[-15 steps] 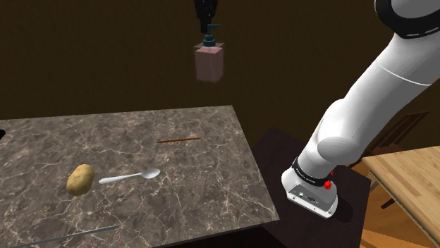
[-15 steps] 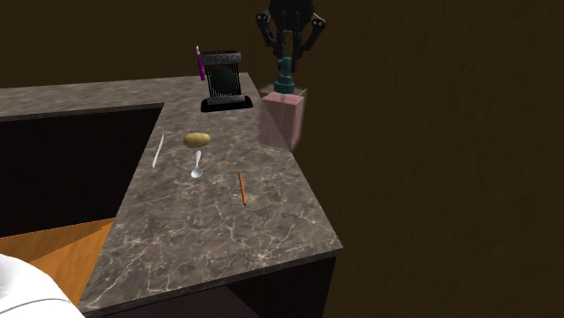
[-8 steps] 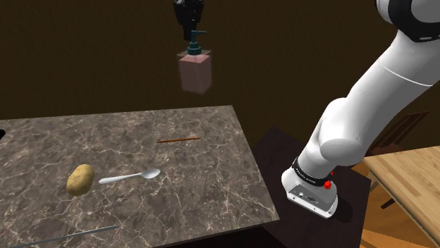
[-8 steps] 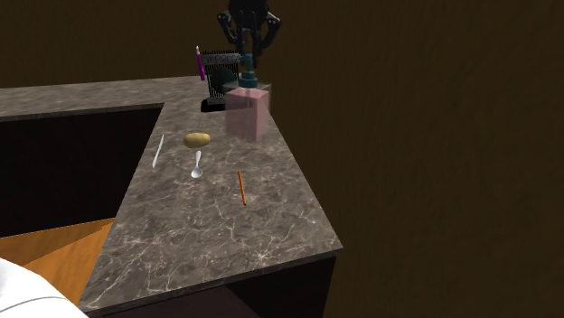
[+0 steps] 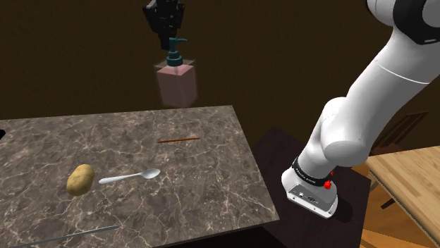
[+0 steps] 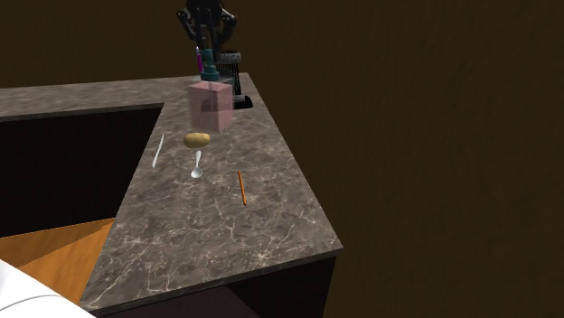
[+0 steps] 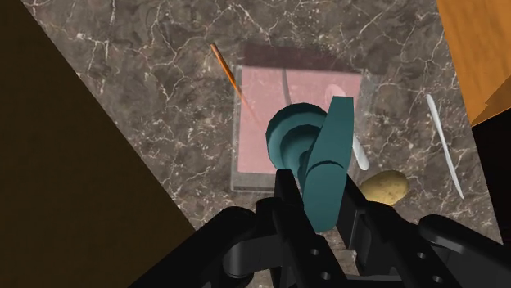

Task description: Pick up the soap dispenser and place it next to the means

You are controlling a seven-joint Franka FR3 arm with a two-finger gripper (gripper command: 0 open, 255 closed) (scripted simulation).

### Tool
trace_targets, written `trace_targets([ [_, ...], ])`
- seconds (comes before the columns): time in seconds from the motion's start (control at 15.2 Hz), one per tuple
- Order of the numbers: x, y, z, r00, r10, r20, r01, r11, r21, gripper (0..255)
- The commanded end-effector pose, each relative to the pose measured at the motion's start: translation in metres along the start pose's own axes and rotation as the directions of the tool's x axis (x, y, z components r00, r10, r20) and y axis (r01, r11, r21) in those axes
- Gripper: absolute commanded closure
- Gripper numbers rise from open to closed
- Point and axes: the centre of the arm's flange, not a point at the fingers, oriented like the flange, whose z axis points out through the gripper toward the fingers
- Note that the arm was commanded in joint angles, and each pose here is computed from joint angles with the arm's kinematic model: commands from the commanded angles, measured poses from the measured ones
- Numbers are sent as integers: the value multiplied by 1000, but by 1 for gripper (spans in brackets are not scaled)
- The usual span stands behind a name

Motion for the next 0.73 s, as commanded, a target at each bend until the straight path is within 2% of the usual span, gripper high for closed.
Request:
trace_targets([
  [0.0, 3, -28, 2, 1000, 1, 0, -1, 1000, 0, 255],
  [0.66, 16, -159, 9, 1000, 1, 0, -1, 1000, 0, 255],
])
